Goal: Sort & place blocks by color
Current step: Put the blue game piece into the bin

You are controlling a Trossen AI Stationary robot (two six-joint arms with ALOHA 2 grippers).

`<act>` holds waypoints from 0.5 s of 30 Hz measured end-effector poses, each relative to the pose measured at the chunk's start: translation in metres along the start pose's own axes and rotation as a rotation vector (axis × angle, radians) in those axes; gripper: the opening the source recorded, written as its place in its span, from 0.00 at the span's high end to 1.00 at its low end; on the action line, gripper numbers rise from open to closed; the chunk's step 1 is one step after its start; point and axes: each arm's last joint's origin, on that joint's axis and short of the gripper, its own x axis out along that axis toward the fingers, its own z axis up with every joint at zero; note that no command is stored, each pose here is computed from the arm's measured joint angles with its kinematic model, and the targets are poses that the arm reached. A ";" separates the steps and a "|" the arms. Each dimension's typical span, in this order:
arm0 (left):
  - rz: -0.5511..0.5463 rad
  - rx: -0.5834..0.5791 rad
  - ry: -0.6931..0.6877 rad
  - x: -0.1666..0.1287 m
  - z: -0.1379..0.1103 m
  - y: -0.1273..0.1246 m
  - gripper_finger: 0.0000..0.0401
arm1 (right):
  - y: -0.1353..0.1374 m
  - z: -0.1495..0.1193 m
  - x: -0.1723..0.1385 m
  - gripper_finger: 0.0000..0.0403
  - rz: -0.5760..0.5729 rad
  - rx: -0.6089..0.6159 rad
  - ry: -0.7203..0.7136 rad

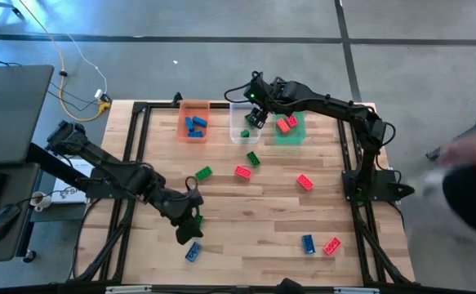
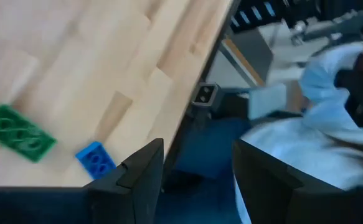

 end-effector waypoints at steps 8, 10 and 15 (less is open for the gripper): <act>0.178 -0.078 -0.039 -0.012 -0.012 -0.004 0.56 | 0.000 0.000 0.000 0.29 0.000 0.000 0.000; 0.224 -0.108 -0.034 -0.008 -0.017 -0.002 0.56 | 0.000 0.000 0.000 0.29 0.000 -0.001 0.000; 0.300 -0.141 0.020 0.016 -0.027 0.000 0.56 | 0.000 0.000 0.000 0.29 0.000 0.000 0.000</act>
